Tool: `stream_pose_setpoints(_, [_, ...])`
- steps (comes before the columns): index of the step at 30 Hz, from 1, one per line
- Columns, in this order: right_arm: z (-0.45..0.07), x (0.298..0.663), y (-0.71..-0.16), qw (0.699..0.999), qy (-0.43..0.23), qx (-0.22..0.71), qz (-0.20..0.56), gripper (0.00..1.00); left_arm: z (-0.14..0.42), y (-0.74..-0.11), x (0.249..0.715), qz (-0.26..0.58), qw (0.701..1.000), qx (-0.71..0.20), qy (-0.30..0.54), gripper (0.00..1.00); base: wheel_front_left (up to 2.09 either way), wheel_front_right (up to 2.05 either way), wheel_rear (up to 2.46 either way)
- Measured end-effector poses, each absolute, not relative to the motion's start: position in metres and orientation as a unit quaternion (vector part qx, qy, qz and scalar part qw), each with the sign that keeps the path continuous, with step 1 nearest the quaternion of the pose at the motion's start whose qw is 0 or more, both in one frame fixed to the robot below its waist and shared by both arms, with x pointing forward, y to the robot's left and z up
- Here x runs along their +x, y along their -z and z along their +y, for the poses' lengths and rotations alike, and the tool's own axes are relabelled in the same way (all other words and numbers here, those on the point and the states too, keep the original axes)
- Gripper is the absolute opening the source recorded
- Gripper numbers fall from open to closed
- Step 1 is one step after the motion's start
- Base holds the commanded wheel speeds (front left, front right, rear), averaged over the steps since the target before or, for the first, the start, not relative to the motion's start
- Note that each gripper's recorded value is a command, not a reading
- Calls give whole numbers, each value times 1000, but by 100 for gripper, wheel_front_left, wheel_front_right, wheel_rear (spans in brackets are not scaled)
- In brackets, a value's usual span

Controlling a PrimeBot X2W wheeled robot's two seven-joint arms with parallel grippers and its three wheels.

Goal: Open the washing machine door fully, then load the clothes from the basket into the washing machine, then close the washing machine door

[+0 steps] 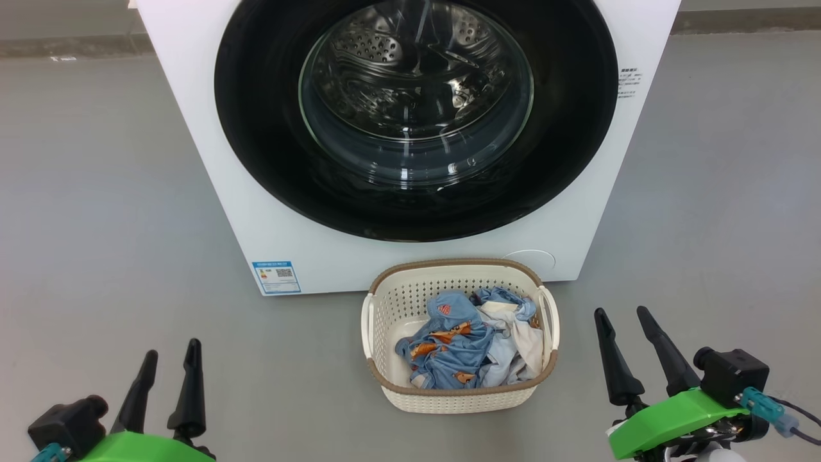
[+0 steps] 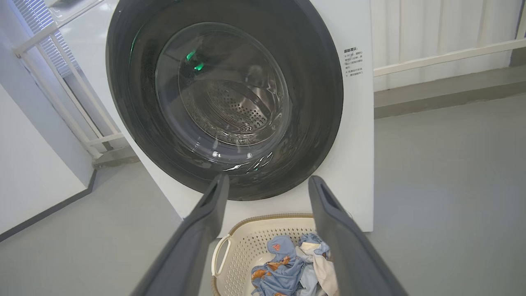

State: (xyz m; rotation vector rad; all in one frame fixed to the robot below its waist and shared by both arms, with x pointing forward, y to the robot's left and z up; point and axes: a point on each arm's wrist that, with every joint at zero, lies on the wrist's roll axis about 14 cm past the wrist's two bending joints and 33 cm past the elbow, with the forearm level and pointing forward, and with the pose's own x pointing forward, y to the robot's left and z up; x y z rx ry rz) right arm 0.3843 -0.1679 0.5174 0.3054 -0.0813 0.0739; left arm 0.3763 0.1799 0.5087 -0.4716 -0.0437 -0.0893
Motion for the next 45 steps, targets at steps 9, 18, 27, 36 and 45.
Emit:
stream_pose_setpoints(9, [-164,385,-524,993,-49,96,-56,100,178,-513,375,-34,979,-190,57,100,0,0,0])
stream_pose_setpoints(18, [-157,386,-527,995,-62,53,-64,100,174,-517,374,-45,985,-154,68,100,0,0,0])
stream_pose_setpoints(27, [-157,387,-525,995,-63,49,-61,100,174,-520,376,-48,985,-152,70,100,0,0,0])
stream_pose_setpoints(36, [-157,387,-525,995,-63,50,-60,100,175,-520,376,-49,985,-148,71,100,0,0,0])
stream_pose_setpoints(45, [-157,387,-524,995,-63,49,-59,100,174,-520,377,-48,985,-147,74,100,0,0,0])
